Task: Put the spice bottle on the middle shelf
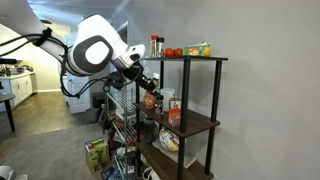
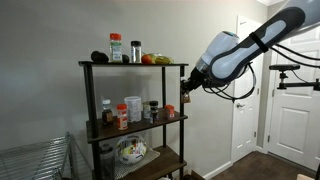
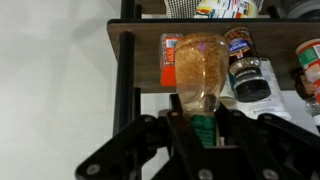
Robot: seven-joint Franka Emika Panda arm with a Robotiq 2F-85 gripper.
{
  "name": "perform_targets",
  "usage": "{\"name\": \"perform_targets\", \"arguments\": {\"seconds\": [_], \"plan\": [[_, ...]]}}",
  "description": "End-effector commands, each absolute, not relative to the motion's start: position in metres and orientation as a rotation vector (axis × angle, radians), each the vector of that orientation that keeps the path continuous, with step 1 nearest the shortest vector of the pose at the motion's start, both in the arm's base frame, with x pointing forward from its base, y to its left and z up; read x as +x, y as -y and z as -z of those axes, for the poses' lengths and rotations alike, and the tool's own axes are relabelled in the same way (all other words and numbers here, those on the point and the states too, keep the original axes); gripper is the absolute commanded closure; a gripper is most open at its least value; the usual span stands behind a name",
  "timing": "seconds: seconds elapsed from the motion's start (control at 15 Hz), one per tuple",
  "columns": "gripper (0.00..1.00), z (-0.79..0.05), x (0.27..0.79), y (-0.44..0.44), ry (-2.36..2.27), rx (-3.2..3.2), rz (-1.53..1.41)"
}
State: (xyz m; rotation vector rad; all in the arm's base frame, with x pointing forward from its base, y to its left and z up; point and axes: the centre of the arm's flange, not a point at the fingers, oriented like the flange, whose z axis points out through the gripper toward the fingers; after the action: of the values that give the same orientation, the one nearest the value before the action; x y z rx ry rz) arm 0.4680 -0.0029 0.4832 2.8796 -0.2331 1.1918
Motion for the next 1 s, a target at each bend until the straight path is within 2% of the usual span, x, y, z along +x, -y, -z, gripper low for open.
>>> {"name": "perform_targets", "arguments": {"seconds": [0.0, 0.93], "plan": [[0.91, -0.462, 0.495, 0.020, 0.248, 2.866, -1.174], [0.91, -0.490, 0.511, -0.051, -0.063, 2.824, -1.226]]}}
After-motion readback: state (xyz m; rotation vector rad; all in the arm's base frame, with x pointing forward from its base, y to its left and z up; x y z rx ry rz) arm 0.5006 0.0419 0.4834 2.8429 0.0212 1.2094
